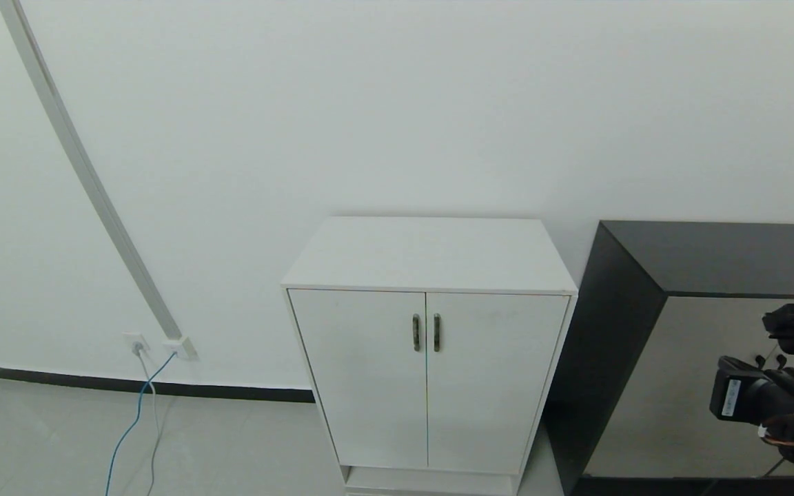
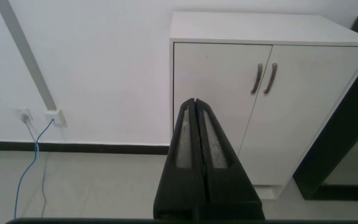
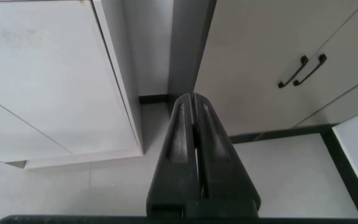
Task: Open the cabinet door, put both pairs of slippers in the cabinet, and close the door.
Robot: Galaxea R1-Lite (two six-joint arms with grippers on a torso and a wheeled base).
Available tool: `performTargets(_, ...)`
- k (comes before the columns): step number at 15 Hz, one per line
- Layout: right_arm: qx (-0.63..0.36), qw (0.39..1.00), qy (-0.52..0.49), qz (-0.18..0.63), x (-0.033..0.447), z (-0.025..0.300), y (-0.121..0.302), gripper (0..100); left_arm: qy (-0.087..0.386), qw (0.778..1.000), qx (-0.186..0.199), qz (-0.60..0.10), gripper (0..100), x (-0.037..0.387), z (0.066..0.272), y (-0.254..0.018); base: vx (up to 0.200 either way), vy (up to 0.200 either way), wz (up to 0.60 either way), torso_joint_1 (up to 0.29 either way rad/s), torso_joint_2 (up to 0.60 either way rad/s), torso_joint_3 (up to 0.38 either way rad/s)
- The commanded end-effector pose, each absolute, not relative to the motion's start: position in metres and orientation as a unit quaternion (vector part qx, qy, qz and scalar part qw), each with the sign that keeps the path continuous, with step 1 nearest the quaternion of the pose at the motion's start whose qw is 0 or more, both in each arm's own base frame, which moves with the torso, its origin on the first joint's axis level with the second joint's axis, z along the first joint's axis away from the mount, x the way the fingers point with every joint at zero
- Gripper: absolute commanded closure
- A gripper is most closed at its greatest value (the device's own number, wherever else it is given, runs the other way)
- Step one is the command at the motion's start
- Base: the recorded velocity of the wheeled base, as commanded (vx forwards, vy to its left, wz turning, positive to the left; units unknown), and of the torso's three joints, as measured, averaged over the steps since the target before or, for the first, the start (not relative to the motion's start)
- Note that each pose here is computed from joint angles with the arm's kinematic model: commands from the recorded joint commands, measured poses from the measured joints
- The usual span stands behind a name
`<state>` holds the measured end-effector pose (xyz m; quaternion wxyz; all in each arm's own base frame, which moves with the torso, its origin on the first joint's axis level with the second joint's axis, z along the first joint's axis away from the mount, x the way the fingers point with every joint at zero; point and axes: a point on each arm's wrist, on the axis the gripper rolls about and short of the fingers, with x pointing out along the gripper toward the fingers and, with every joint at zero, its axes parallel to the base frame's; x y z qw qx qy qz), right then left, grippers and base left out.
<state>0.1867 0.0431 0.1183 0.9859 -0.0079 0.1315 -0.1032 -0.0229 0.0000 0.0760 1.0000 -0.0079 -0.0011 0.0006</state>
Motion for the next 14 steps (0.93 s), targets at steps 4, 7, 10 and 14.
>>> performTargets(4,-0.004,0.988,0.118,-0.103,0.161,0.121,0.035,100,-0.002,1.000,-0.008,0.001,100,-0.023,0.076,0.000,0.000,0.000,0.00,0.000,0.00,0.000)
performTargets(7,-0.008,0.987,0.120,-0.103,0.152,0.119,0.033,100,-0.001,1.000,-0.008,0.001,100,-0.023,0.076,0.000,0.000,0.000,0.00,0.000,0.00,0.000)
performTargets(10,-0.007,0.988,0.115,-0.103,0.137,0.117,0.028,100,-0.002,1.000,-0.008,0.001,100,-0.023,0.076,0.000,0.000,0.000,0.00,0.000,0.00,0.000)
performTargets(14,-0.013,0.988,0.115,-0.102,0.122,0.118,0.024,100,-0.002,1.000,-0.008,0.001,100,-0.023,0.076,0.000,0.000,0.000,0.00,0.000,0.00,0.000)
